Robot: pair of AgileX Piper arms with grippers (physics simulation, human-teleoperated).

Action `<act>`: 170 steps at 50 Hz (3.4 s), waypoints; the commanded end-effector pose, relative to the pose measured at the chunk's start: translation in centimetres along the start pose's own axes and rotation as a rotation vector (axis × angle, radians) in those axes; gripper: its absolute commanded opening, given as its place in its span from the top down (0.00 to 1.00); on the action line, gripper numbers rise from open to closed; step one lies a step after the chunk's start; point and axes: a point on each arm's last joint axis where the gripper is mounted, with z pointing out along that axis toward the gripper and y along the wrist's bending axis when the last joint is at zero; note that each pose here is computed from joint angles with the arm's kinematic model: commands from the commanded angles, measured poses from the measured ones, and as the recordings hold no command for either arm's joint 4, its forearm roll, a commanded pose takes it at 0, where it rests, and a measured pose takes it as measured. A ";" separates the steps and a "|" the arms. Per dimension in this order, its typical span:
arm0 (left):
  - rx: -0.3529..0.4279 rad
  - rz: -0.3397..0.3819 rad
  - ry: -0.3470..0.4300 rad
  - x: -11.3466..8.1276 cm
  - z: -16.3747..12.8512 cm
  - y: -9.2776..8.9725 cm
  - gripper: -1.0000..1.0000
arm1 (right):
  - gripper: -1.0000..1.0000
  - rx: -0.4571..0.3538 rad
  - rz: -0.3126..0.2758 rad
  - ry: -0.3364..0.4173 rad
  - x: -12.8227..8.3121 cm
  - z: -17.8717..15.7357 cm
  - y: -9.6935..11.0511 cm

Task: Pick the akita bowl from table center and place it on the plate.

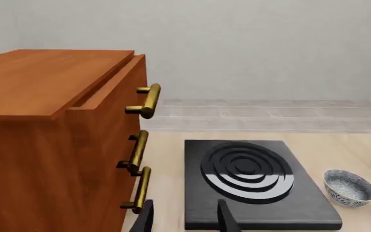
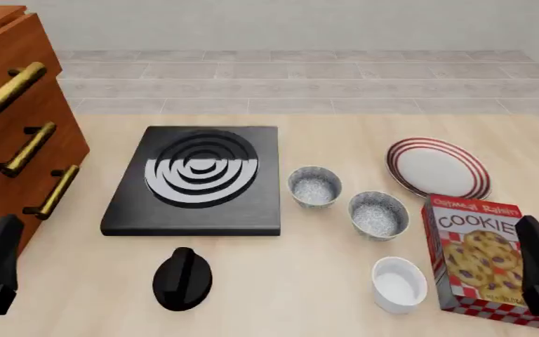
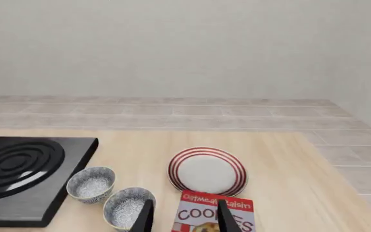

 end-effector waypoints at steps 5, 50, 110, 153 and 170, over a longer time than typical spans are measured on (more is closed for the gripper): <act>-0.004 0.009 0.000 -0.1 0.0 0.0 0.00 | 0.00 0.004 0.028 0.001 -0.2 0.0 0.0; -0.004 0.010 0.000 -0.1 0.0 0.0 0.00 | 0.00 -0.159 -0.144 0.065 -12.1 3.3 1.1; -0.003 0.010 -0.001 -0.1 0.0 0.0 0.00 | 0.00 -0.697 -0.591 0.723 -10.2 19.2 13.6; -0.003 0.010 0.000 0.0 0.1 0.0 0.00 | 0.00 -0.827 -0.789 0.876 -1.3 23.9 17.1; -0.003 0.010 0.000 0.0 0.1 0.0 0.00 | 0.00 -0.836 -0.793 0.890 0.7 24.5 17.8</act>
